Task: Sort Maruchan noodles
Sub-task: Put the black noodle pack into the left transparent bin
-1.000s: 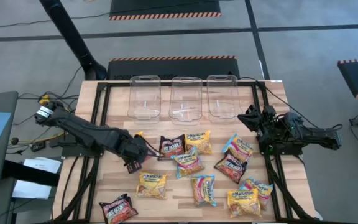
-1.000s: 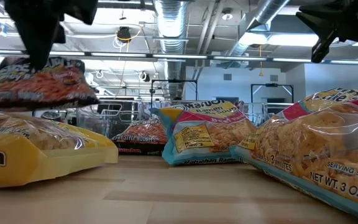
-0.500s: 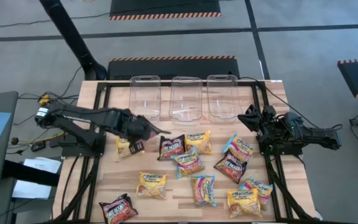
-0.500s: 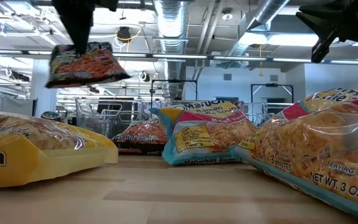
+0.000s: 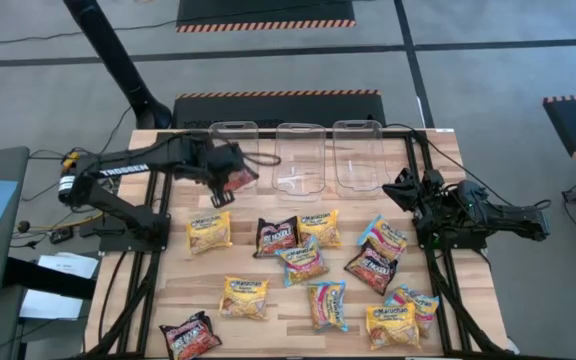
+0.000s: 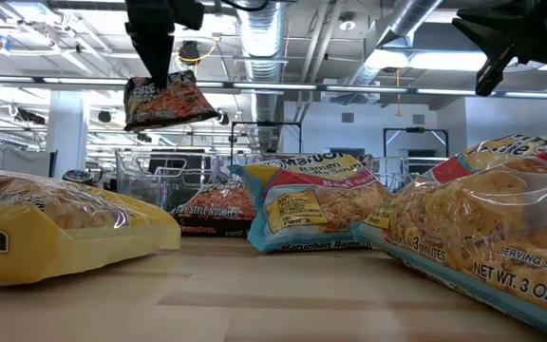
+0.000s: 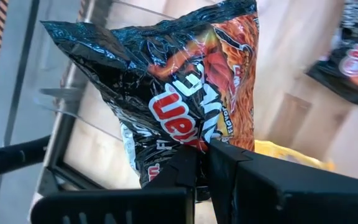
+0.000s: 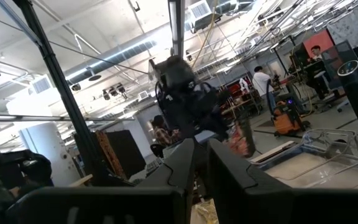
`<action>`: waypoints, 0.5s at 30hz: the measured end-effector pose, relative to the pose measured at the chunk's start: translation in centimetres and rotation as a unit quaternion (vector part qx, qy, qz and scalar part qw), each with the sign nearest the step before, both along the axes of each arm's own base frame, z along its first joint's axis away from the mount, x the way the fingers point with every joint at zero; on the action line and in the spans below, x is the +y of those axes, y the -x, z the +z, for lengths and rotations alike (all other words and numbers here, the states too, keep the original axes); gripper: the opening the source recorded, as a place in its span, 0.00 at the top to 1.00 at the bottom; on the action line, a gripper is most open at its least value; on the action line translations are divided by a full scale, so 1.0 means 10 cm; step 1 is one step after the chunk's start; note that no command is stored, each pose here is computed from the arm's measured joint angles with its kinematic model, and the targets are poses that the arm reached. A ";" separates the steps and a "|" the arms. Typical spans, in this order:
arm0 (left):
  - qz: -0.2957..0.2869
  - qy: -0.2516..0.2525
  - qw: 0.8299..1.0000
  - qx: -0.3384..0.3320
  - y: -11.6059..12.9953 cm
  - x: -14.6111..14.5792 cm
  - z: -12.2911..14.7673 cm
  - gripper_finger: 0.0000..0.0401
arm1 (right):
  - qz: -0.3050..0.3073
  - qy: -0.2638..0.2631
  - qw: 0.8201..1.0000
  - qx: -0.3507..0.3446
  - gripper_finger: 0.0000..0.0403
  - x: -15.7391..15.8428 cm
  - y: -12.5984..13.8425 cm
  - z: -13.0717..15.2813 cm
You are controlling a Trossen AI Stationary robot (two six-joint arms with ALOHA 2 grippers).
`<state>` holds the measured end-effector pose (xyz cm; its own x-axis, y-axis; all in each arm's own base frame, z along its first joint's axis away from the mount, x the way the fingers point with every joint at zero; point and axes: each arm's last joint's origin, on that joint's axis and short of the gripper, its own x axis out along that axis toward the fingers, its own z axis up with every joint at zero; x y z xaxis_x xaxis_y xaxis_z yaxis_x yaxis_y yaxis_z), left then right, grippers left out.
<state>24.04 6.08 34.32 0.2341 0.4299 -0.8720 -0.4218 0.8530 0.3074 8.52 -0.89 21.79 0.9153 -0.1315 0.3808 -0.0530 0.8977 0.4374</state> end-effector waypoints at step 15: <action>-0.014 -0.078 0.997 0.012 0.15 0.79 0.07 1.00 | 0.000 0.000 1.000 0.000 0.83 0.00 0.00 0.00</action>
<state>22.50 13.96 35.00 0.2287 0.5546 -0.8001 -0.3891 0.8055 0.4470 8.52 -0.89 21.79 0.9152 -0.1315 0.3810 -0.0530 0.8978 0.4371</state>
